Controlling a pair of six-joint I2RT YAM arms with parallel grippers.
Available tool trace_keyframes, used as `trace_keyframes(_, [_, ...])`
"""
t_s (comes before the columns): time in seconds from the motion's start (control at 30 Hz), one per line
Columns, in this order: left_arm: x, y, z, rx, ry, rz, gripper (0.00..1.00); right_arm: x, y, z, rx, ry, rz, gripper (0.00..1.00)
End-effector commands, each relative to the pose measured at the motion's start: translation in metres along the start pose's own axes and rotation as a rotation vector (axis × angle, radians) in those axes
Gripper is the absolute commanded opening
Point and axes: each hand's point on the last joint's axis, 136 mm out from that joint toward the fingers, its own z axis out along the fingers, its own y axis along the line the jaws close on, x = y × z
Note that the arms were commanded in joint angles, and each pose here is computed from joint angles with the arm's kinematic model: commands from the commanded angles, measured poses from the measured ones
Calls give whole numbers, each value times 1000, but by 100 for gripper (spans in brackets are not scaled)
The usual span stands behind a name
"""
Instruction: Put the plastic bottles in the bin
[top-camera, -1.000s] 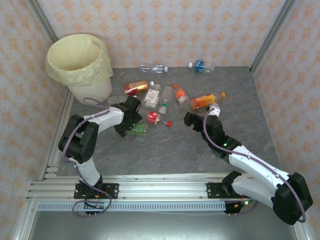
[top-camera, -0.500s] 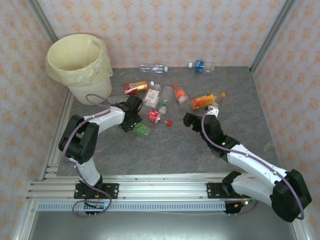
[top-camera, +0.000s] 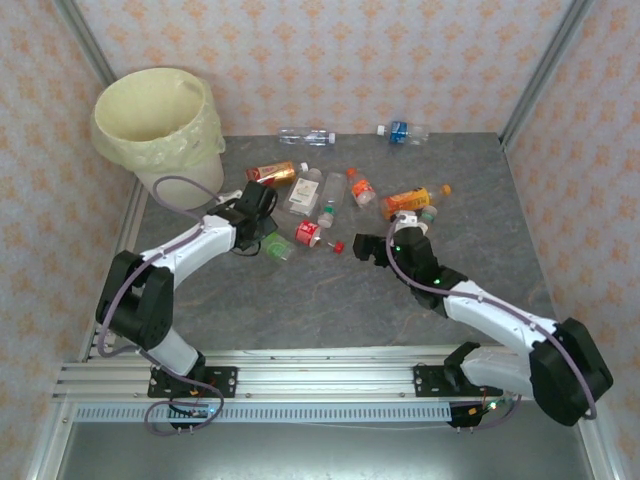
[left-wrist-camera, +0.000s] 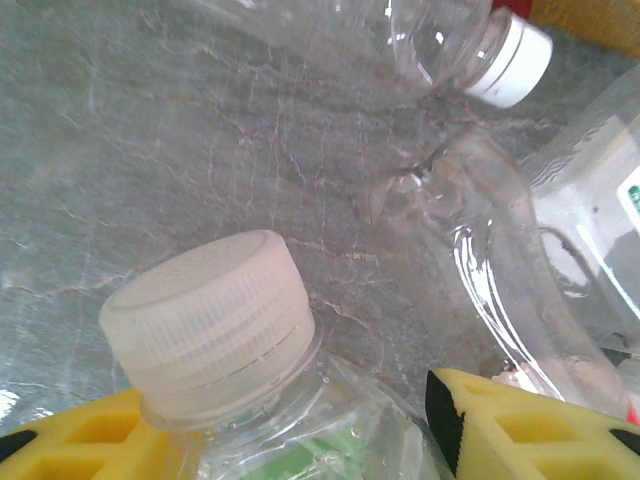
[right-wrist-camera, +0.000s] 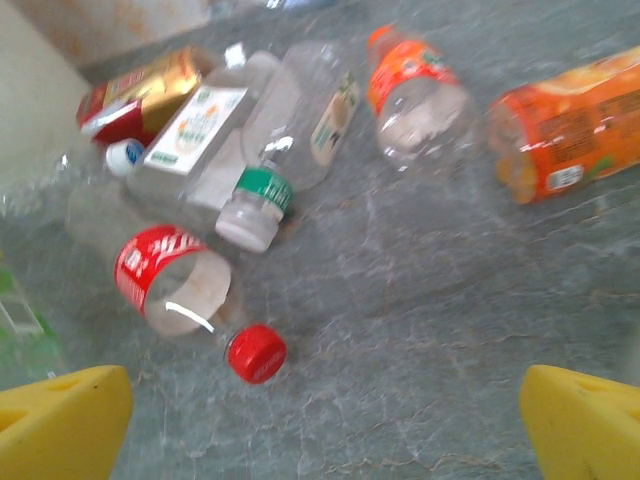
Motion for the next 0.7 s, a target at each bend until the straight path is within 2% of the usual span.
trace_keyframes(0.0, [-22,13,-20,-34,-75,16,55,-7,27,7,-115,19,-88,99])
trace_keyframes(0.2, [-44,9,-50,37,-126,-10,55,10,35,26,-146,83,-128,99])
trace_keyframes(0.4, [-80,-17,-99,188,-188,30,54,12,36,35,-117,111,-120,99])
trace_keyframes(0.47, [-102,-22,-124,202,-254,49,53,7,37,35,-106,99,-96,99])
trace_keyframes(0.67, [-170,-16,-198,129,-538,60,52,-12,40,34,-96,43,-25,99])
